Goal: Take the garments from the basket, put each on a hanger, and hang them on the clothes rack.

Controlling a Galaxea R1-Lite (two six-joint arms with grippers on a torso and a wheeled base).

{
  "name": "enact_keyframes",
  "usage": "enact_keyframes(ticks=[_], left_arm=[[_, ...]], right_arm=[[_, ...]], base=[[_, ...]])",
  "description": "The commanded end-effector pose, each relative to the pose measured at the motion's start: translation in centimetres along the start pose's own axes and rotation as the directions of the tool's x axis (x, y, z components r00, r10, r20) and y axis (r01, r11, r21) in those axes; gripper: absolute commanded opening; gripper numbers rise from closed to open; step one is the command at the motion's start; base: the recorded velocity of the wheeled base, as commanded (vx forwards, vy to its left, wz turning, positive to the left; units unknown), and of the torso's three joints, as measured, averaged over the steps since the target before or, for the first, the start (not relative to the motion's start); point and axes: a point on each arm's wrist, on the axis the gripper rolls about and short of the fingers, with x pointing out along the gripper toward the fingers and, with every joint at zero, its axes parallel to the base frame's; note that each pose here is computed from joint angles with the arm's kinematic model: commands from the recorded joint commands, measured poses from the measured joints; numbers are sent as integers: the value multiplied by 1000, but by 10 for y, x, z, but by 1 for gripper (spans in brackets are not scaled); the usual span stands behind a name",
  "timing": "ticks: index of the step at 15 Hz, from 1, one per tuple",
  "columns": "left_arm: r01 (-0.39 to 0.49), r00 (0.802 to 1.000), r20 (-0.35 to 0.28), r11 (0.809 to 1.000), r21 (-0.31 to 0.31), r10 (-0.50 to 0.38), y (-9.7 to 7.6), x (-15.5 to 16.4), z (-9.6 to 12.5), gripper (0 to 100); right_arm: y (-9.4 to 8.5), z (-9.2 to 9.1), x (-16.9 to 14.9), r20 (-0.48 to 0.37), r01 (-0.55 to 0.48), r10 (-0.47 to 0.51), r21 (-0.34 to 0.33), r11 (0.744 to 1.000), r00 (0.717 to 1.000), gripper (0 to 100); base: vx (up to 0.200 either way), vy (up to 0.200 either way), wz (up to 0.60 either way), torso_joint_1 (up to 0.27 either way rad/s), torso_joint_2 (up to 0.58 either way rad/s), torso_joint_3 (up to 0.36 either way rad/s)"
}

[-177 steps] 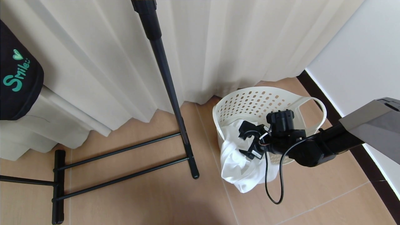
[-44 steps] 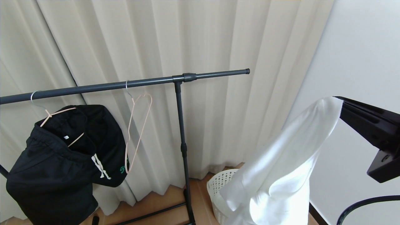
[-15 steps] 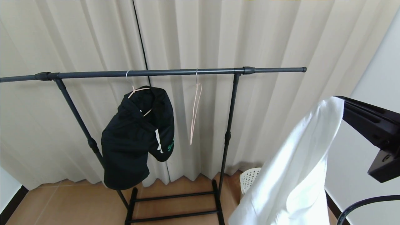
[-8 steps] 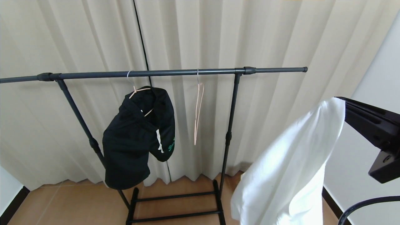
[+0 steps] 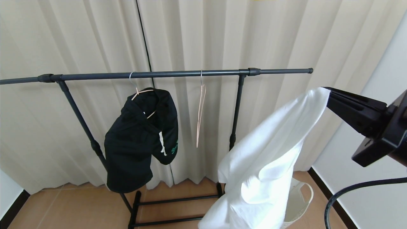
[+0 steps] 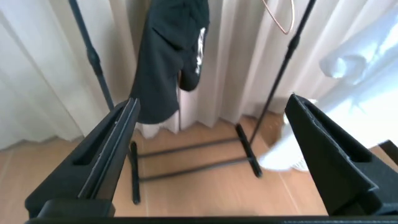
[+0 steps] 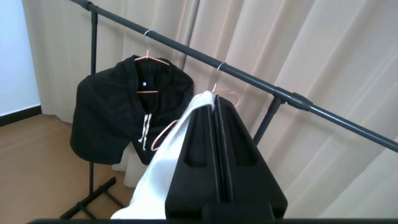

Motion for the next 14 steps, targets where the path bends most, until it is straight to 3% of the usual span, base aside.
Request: enact_keyframes(ticks=[1,3,4,5,8,11,14], left_arm=[[139,963,-225,989,-50,-146,-1,61,65,100],[247,919,-294,965,-90,-262,-14,86,77,100],[295,887,-341,951,-96,-310,-29,105,86,100],[311,872,-368,946,-94,-323,-38,114,87,100],[433,798,-422,897,-94,-430,-88,161,91,100],[484,766,-438,871,-91,-471,-122,198,83,100],[548,728,-442,833,-84,-523,-155,217,74,100]], right_arm=[[2,-14,22,-21,-7,7,24,1000,1000,0],[4,-21,32,-18,-1,2,55,998,1000,0],[3,-22,37,1,6,-6,54,999,1000,0],[3,-24,40,-4,10,-10,55,998,1000,0],[3,-30,47,-30,30,-28,55,998,999,0],[3,-32,50,-35,32,-30,56,998,999,0],[3,-36,54,-53,38,-35,58,998,998,0]], base=[[0,0,0,0,0,0],[0,0,0,0,0,0],[0,0,0,0,0,0],[0,0,0,0,0,0],[0,0,0,0,0,0],[0,0,0,0,0,0],[0,0,0,0,0,0]])
